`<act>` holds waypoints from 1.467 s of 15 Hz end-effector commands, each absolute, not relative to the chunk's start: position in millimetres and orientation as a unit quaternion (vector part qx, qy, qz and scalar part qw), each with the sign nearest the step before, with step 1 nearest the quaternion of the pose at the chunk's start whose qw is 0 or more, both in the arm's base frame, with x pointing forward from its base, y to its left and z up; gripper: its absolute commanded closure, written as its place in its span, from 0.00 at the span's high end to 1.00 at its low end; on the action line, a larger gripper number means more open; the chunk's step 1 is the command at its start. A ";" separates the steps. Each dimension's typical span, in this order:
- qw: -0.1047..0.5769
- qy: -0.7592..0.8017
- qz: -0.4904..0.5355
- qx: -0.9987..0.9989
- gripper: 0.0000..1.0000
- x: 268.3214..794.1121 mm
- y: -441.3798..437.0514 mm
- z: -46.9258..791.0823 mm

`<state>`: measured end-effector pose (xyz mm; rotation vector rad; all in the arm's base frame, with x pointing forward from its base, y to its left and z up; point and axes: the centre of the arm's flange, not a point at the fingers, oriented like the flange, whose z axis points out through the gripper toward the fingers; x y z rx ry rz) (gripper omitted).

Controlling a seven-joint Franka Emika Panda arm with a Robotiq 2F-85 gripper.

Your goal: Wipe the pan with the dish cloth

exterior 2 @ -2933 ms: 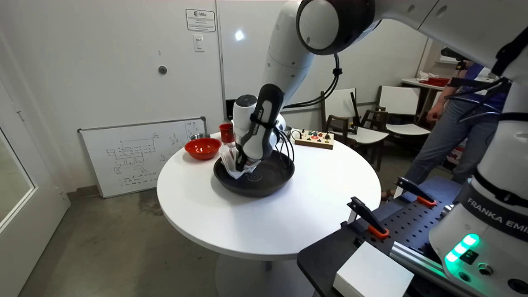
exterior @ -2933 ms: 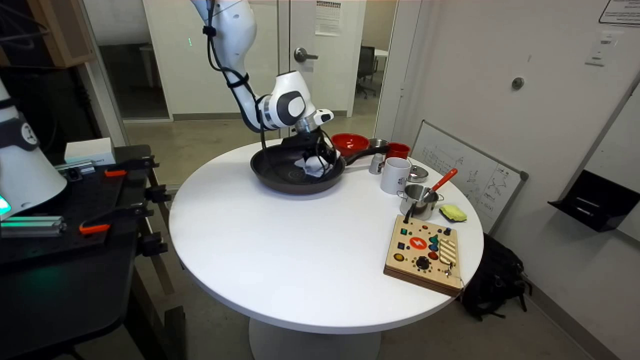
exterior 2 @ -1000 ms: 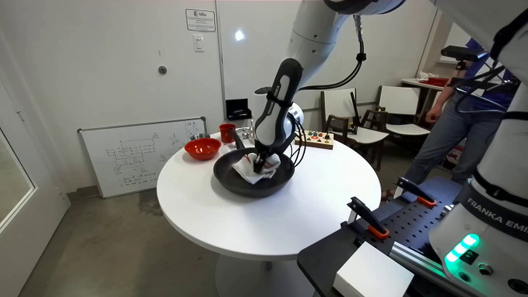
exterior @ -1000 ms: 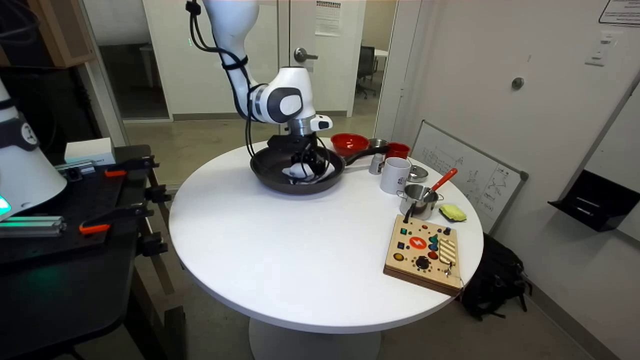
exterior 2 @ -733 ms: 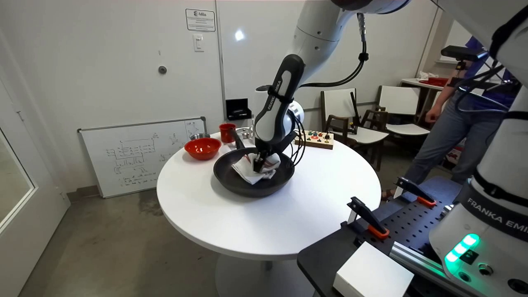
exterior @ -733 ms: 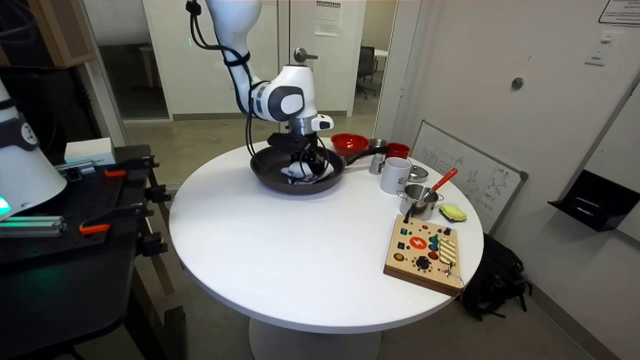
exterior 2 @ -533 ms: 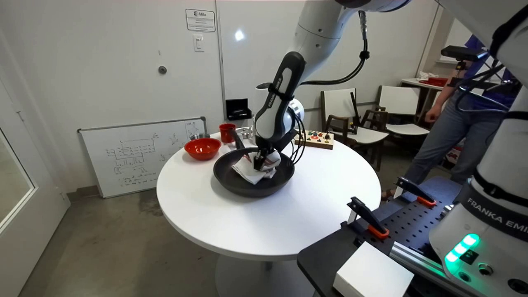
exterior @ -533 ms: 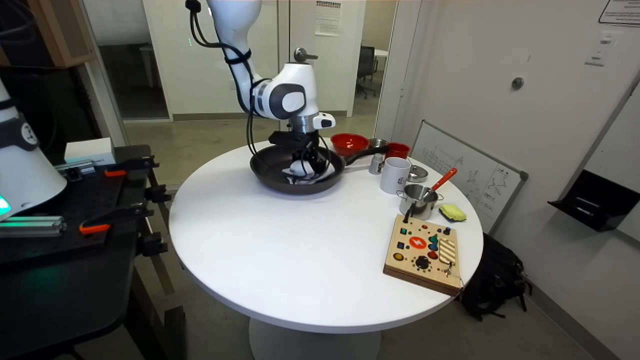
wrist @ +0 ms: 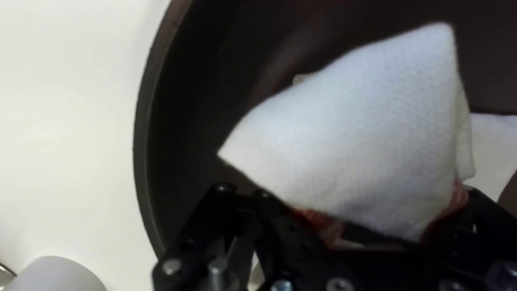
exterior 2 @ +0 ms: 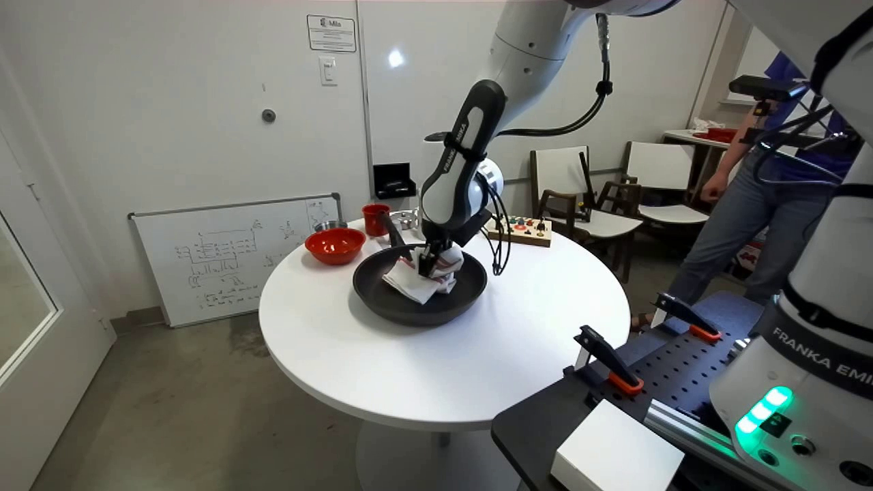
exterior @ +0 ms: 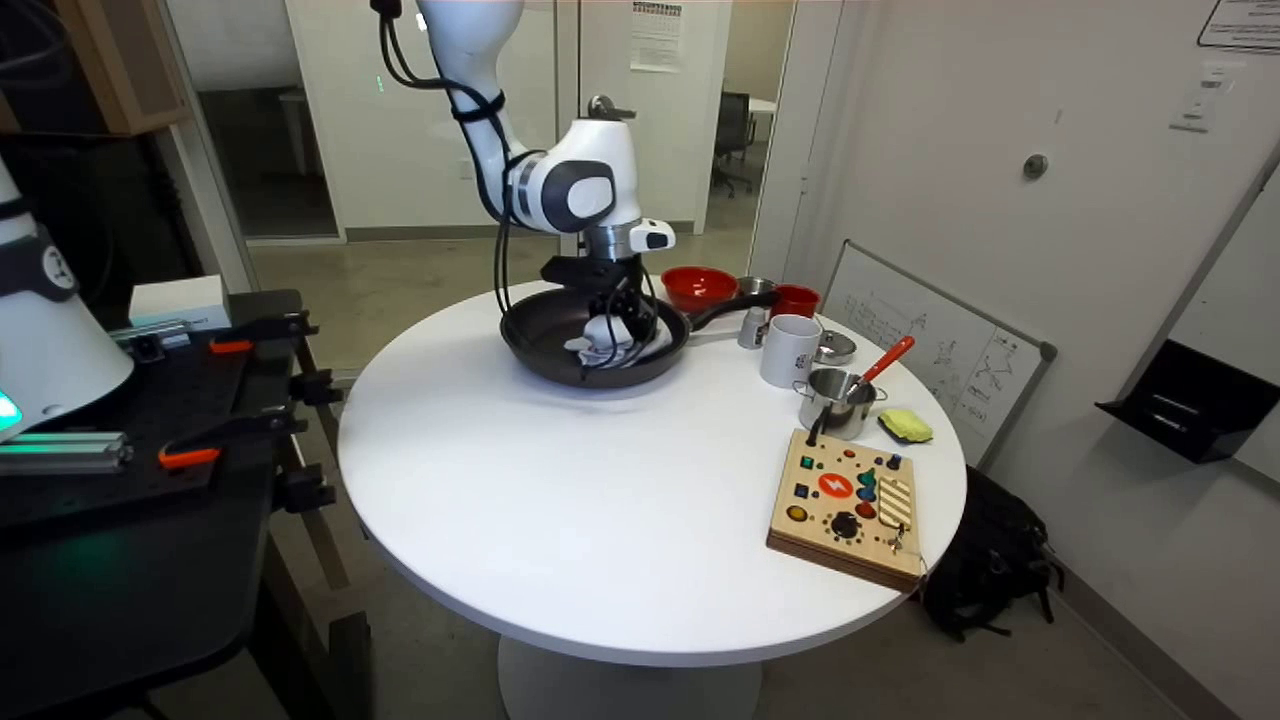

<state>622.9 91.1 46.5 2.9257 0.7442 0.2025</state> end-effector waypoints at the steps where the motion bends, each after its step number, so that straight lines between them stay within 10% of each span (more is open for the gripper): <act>1: 0.043 0.242 0.064 0.967 0.00 623.2 91.9 58.5; 22: 0.046 0.241 0.021 0.969 0.02 632.4 90.1 79.6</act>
